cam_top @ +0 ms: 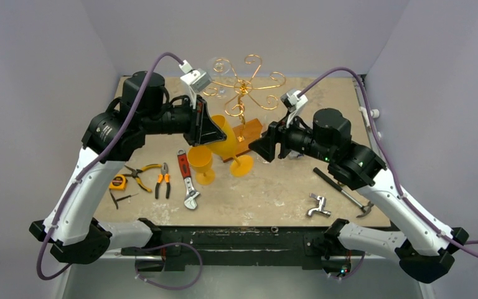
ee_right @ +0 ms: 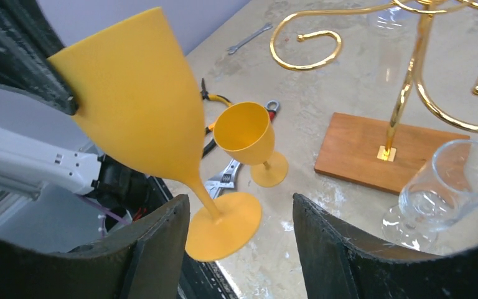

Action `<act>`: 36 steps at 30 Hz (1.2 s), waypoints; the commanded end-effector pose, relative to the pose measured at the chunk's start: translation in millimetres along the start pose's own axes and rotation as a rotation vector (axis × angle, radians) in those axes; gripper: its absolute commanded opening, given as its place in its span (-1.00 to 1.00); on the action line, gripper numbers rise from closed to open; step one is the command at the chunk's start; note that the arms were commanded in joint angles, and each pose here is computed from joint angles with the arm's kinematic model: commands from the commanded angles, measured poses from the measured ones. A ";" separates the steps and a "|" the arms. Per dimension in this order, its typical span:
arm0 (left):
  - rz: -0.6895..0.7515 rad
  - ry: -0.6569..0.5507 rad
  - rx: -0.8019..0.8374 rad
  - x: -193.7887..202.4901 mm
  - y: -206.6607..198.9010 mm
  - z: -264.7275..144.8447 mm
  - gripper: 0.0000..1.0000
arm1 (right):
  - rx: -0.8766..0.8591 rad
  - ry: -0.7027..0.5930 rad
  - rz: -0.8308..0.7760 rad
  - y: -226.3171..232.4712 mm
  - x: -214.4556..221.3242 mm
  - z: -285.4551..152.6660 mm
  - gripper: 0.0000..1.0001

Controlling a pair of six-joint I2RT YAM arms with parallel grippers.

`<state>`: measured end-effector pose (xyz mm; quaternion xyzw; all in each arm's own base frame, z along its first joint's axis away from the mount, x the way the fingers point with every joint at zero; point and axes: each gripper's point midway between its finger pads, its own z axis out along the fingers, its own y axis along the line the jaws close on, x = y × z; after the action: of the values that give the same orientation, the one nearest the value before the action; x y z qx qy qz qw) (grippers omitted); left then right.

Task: Take the wine glass off the wine glass rack
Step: Place the wine glass at the center of the board.

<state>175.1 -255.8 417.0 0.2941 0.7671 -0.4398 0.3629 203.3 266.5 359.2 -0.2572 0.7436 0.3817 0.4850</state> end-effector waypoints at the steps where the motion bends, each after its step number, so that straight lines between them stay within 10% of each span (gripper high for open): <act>1: 0.075 -0.068 -0.078 -10.8 -1.4 -24.4 -1.00 | 0.109 -0.046 0.139 -11.9 -9.9 -4.8 0.19; 36: 0.187 -0.064 -0.129 27.7 18.1 -1.4 -1.00 | -0.068 -0.148 0.340 19.3 2.4 -27.6 0.39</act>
<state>166.6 -235.4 381.4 0.3157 0.7701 -0.3642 0.4180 174.7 257.2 355.9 -0.1216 0.7424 0.4878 0.4428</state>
